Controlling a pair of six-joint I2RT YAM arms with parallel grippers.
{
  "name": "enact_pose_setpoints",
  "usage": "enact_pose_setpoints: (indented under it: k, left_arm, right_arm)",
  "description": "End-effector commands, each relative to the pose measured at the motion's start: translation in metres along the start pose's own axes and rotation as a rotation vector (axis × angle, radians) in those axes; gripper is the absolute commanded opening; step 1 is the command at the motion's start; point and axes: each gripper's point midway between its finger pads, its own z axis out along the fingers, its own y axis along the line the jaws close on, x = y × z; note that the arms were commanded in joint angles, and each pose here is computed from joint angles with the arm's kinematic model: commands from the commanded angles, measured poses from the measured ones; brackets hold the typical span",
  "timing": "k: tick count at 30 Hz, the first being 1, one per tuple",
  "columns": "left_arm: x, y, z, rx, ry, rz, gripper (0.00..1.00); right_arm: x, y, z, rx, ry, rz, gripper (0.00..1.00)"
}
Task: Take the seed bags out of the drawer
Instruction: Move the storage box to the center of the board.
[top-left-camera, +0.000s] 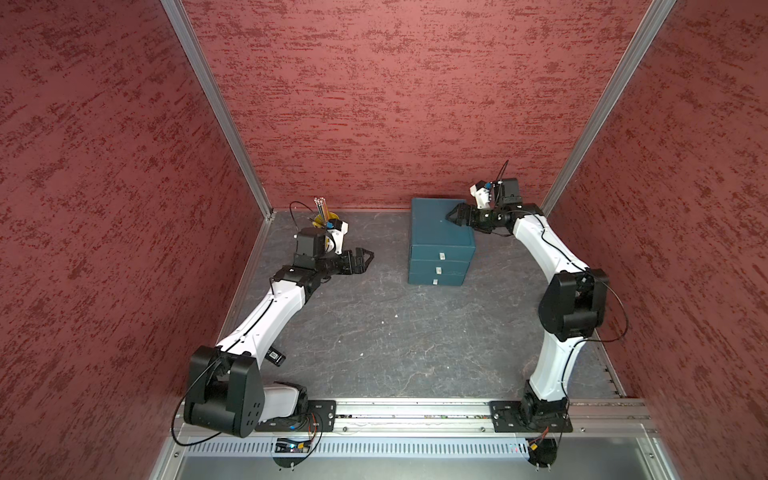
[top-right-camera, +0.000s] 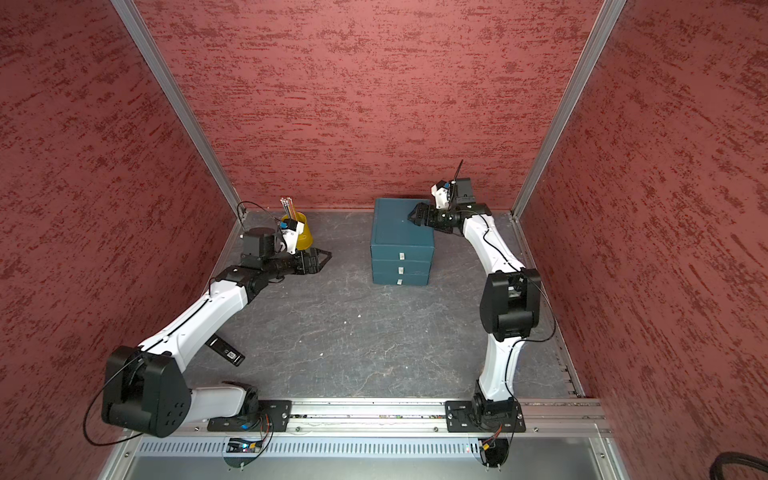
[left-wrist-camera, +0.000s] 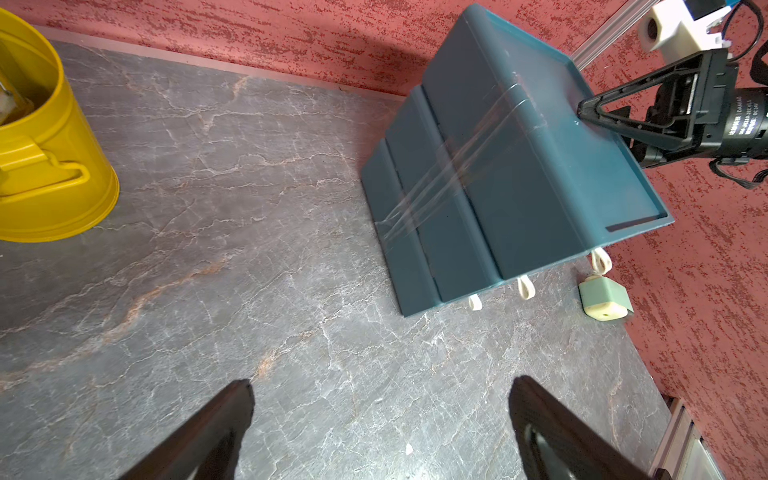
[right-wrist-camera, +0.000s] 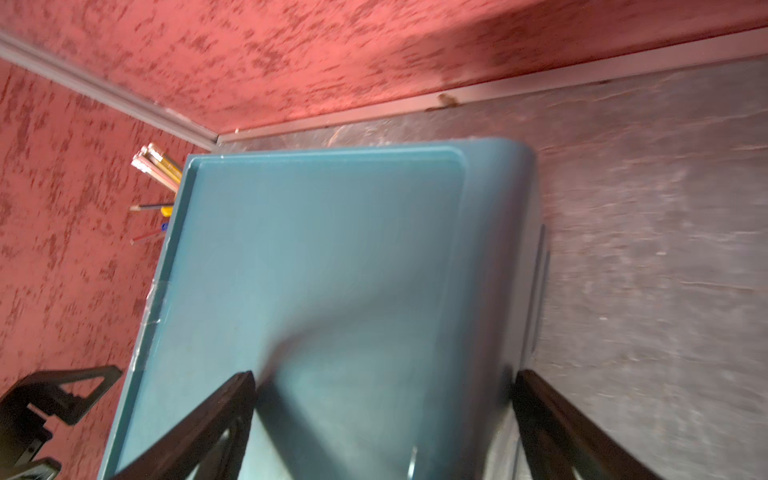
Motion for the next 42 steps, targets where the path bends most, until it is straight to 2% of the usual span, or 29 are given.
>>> enact_pose_setpoints:
  k: [1,13,22,29,33,37,42]
  left_arm:
    - [-0.005,-0.004,-0.013,0.003,-0.023,0.014,1.0]
    - [-0.022,-0.01,-0.05,-0.012,-0.066,0.013,1.0]
    - [-0.014,-0.026,-0.036,0.031,-0.006,0.03,1.0]
    - [-0.005,-0.036,-0.024,0.047,0.064,0.0,1.0]
    - [0.003,-0.039,-0.017,0.05,0.111,-0.028,1.0]
    - [0.01,-0.048,-0.011,0.065,0.14,-0.036,1.0]
    - [0.018,-0.059,-0.005,0.08,0.16,-0.033,0.99]
  right_arm:
    - [0.027,0.034,0.018,-0.089,0.104,-0.049,0.99]
    - [0.075,0.096,0.044,-0.155,0.213,-0.131,0.99]
    - [0.097,0.128,0.051,-0.157,0.268,-0.189,0.99]
    - [0.066,0.121,0.011,0.023,0.125,-0.126,0.99]
    - [0.064,0.122,-0.02,0.066,0.086,-0.093,0.99]
    - [0.081,0.123,-0.042,0.097,0.109,-0.125,0.99]
    - [0.121,0.133,-0.056,0.129,0.071,-0.152,0.99]
